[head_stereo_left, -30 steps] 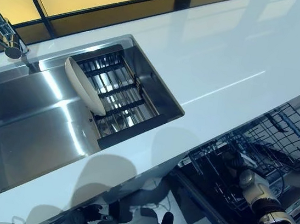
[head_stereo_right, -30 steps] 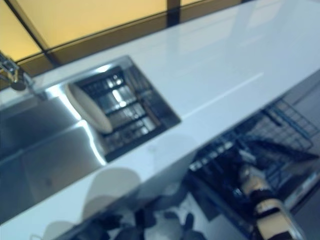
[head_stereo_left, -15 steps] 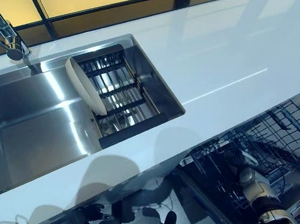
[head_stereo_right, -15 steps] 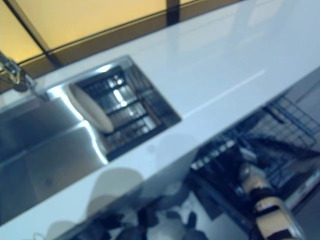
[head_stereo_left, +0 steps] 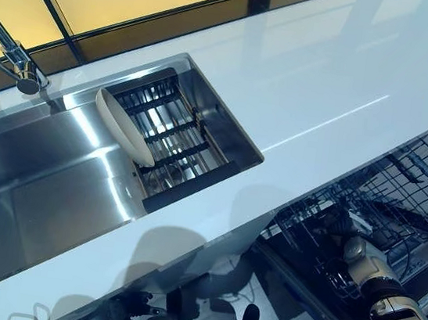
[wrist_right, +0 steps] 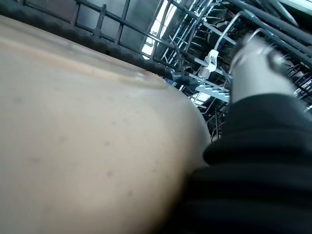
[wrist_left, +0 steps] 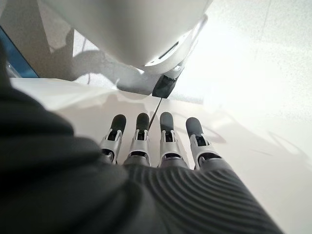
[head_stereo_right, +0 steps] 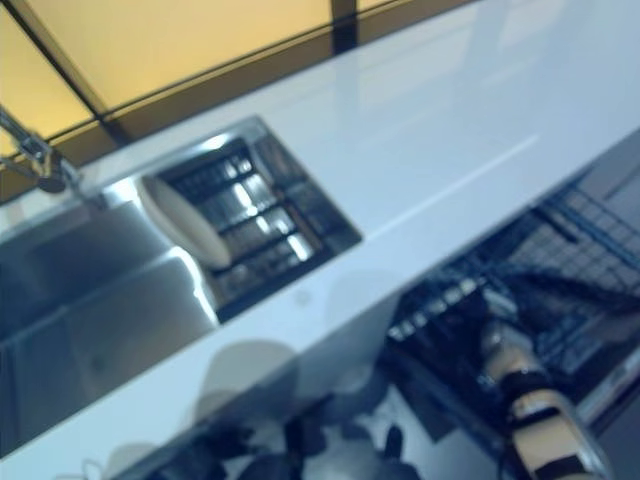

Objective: Take plates into dishwasher

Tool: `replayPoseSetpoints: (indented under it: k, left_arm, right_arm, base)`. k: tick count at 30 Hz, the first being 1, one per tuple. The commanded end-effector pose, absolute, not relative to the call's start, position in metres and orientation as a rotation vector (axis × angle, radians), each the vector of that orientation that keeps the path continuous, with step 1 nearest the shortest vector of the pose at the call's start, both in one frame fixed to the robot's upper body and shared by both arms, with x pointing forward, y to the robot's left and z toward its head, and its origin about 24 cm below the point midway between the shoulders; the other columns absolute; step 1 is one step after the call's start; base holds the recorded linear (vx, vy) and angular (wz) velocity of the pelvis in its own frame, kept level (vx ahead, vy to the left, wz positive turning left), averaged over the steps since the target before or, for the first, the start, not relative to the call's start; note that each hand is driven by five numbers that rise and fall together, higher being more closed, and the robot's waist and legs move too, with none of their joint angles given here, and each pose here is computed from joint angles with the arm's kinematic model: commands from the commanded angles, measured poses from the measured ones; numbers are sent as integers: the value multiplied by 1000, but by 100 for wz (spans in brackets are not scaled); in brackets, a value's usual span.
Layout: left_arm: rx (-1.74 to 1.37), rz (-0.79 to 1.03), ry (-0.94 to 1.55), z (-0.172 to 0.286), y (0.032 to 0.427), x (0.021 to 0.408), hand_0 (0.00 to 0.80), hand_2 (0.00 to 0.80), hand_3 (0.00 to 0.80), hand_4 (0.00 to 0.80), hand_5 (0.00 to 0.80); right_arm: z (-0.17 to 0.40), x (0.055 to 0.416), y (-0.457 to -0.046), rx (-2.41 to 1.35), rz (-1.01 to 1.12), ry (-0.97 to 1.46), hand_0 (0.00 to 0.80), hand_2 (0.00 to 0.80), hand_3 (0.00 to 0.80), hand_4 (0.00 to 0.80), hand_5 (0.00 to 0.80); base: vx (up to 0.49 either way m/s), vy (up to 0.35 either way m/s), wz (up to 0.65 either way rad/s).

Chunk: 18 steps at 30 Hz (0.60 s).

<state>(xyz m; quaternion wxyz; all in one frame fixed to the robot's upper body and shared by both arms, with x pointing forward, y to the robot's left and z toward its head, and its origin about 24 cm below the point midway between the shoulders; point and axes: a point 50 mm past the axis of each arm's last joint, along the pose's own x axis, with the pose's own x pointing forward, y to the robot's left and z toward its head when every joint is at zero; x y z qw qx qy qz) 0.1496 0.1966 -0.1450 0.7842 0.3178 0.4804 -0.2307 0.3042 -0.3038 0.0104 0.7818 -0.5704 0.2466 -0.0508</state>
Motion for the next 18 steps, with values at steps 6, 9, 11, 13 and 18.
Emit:
replayPoseSetpoints:
  k: [6, 9, 11, 13, 18]
  left_arm:
    - [748, -422, 908, -120, 205, 205, 0, 0, 0, 0, 0]
    - [749, -416, 910, -120, 206, 205, 0, 0, 0, 0, 0]
    - [750, -411, 913, -119, 208, 205, 0, 0, 0, 0, 0]
    - [751, -409, 915, -119, 209, 205, 0, 0, 0, 0, 0]
    - [748, -398, 920, -119, 212, 204, 0, 0, 0, 0, 0]
  right_arm:
    - [-29, 280, -299, -1199, -38, 683, 0, 0, 0, 0, 0]
    - [-26, 282, -298, -1202, -39, 666, 0, 0, 0, 0, 0]
    - [-24, 283, -298, -1204, -44, 649, 0, 0, 0, 0, 0]
    - [-22, 285, -298, -1200, -52, 634, 0, 0, 0, 0, 0]
    - [-16, 289, -297, -1185, -89, 596, 0, 0, 0, 0, 0]
  base:
    - [0, 0, 0]
    - [0, 0, 0]
    - [0, 0, 0]
    - [0, 0, 0]
    - [0, 0, 0]
